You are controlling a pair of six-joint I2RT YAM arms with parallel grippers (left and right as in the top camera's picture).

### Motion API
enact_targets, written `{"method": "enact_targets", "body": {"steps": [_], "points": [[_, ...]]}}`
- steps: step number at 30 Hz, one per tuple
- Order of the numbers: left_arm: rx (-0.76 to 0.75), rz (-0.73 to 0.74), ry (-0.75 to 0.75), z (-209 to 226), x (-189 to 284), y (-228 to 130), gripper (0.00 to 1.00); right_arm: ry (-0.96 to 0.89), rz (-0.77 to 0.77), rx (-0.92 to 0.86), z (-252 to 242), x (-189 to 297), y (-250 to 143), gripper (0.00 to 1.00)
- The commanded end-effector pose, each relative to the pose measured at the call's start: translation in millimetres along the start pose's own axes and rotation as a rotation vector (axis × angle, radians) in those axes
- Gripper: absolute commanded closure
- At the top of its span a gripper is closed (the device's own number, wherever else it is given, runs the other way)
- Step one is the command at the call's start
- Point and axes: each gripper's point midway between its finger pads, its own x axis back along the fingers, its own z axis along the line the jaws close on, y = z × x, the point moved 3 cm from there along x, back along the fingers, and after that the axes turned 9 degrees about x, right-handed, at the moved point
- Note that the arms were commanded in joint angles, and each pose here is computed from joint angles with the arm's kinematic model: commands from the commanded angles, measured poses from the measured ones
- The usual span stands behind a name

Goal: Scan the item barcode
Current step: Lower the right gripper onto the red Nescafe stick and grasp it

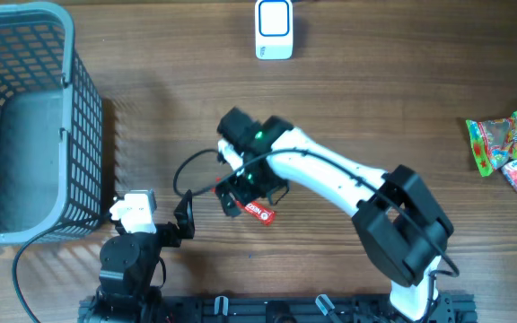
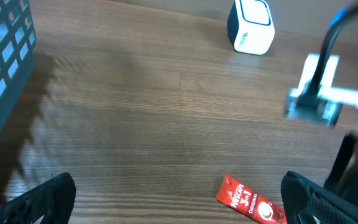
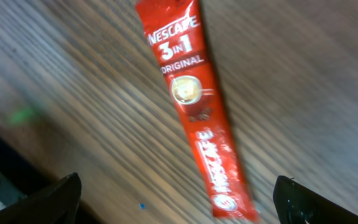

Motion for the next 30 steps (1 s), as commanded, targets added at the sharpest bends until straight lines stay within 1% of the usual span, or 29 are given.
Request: {"method": "enact_targets", "body": {"steps": [1,2,4,6,8,9,11,12,14,15,19,24,27,30], "points": [[0.006,-0.003,0.004,1,-1,-1,0.0,-0.073,0.025,-0.184,-7,-12,-9,0.01],[0.006,-0.003,0.004,1,-1,-1,0.0,-0.108,0.026,-0.214,-10,-12,-10,0.03],[0.006,-0.003,0.004,1,-1,-1,0.0,-0.121,0.024,-0.263,-11,-13,-11,0.17],[0.006,-0.003,0.004,1,-1,-1,0.0,-0.203,0.009,-0.362,-22,-11,-12,0.47],[0.006,-0.003,0.004,1,-1,-1,0.0,-0.246,0.005,-0.426,-28,-9,-15,0.88],[0.006,-0.003,0.004,1,-1,-1,0.0,-0.241,0.004,-0.44,-27,-10,-15,0.95],[0.006,-0.003,0.004,1,-1,-1,0.0,-0.144,0.016,-0.428,-13,-11,-12,0.96],[0.006,-0.003,0.004,1,-1,-1,0.0,-0.005,0.021,-0.399,6,-12,-6,0.96],[0.006,-0.003,0.004,1,-1,-1,0.0,0.204,0.02,-0.36,34,-9,4,0.96],[0.006,-0.003,0.004,1,-1,-1,0.0,0.241,0.019,-0.359,39,-8,6,0.95],[0.006,-0.003,0.004,1,-1,-1,0.0,0.191,-0.004,-0.403,29,-17,11,0.96],[0.006,-0.003,0.004,1,-1,-1,0.0,0.102,0.02,-0.461,2,-52,12,0.96],[0.006,-0.003,0.004,1,-1,-1,0.0,0.08,0.006,-0.485,-10,-50,14,0.96],[0.006,-0.003,0.004,1,-1,-1,0.0,0.071,-0.035,-0.552,-52,-36,18,0.96]]}}
